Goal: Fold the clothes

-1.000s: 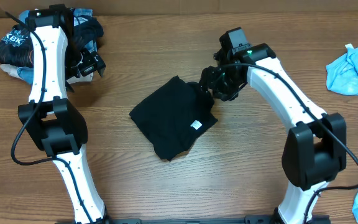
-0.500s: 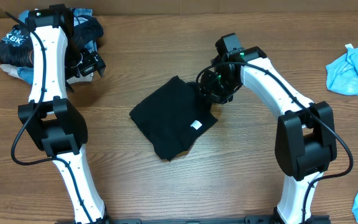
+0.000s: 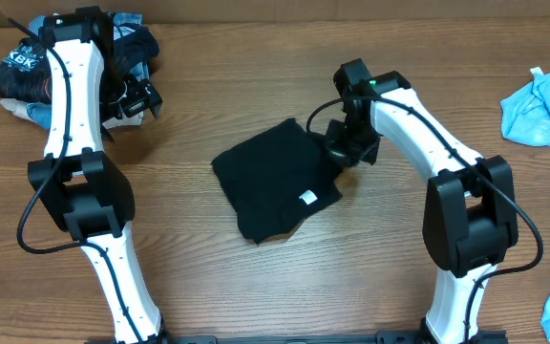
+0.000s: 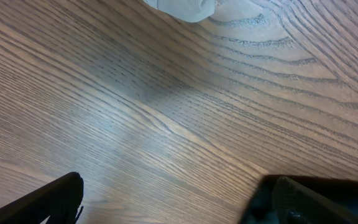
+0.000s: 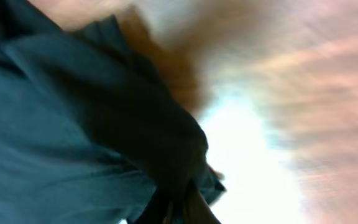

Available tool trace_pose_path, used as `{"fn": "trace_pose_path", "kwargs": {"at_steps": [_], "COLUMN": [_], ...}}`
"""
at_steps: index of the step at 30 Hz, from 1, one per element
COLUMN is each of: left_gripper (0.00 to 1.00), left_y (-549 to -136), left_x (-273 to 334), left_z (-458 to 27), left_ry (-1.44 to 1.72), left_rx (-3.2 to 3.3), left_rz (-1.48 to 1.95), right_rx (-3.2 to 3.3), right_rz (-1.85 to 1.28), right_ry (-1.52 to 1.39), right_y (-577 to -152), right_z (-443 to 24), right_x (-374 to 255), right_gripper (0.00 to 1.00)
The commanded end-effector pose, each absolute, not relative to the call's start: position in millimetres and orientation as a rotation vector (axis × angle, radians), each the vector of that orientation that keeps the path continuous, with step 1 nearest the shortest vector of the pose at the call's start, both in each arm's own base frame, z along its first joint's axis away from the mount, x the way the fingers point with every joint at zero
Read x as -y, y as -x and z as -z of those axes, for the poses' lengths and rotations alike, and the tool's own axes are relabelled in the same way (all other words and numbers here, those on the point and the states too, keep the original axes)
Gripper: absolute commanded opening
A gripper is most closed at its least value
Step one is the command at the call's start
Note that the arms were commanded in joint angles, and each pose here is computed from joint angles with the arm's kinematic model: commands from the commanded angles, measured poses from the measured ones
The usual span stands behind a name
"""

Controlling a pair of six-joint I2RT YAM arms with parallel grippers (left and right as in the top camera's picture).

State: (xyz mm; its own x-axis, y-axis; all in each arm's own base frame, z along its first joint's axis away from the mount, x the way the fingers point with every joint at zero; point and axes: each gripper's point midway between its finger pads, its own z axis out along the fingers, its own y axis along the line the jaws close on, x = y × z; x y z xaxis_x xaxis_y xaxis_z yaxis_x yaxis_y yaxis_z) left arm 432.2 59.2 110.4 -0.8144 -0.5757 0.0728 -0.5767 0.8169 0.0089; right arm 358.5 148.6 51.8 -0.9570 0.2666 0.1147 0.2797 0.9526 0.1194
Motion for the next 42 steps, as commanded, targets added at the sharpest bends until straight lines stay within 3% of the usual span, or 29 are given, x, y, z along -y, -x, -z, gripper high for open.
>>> {"fn": "trace_pose_path", "kwargs": {"at_steps": [1,9,13,14,15,16,18,30,36,42], "left_gripper": [1.00,1.00,1.00,1.00,1.00,1.00,1.00,1.00,0.93,0.90], "left_y": [-430.8,-429.3,-430.9,-431.8,-431.7,-430.7,-428.7,-403.9,-383.3,-374.2], "left_x": [-61.9,-58.2,-31.9,-24.7,-13.7,-8.7,4.4,119.4,174.4,193.0], "left_z": [-110.1,-110.3,-113.2,-114.2,-115.3,-115.4,-115.5,-116.3,-116.3,-118.7], "left_ry": [-0.912,-0.896,-0.679,-0.612,-0.517,-0.481,-0.410,-0.010,0.146,0.057], "left_rx": [2.929,2.922,2.950,2.961,2.973,2.975,2.976,2.948,2.930,2.926], "left_rz": [-0.011,-0.041,-0.263,-0.312,-0.352,-0.351,-0.344,-0.295,-0.269,-0.248], "right_rx": [3.007,2.771,2.816,2.837,2.875,2.904,2.939,2.906,2.937,2.981], "right_rz": [0.083,-0.088,-0.140,-0.140,-0.126,-0.104,-0.052,0.171,0.187,0.227], "right_ry": [0.430,0.283,0.253,0.254,0.273,0.294,0.348,0.344,0.370,0.461], "right_y": [-356.9,-293.2,-299.6,-303.9,-313.4,-321.7,-335.7,-345.1,-354.6,-371.5], "right_z": [-62.4,-82.1,-81.8,-81.6,-80.8,-80.1,-77.9,-79.2,-77.8,-76.4], "right_x": [-132.6,-112.8,-108.0,-107.6,-105.3,-103.4,-98.4,-67.2,-60.2,-40.7], "right_gripper": [0.10,0.17,0.26,0.34,0.67,0.82,0.92,0.83,0.82,0.82]}}
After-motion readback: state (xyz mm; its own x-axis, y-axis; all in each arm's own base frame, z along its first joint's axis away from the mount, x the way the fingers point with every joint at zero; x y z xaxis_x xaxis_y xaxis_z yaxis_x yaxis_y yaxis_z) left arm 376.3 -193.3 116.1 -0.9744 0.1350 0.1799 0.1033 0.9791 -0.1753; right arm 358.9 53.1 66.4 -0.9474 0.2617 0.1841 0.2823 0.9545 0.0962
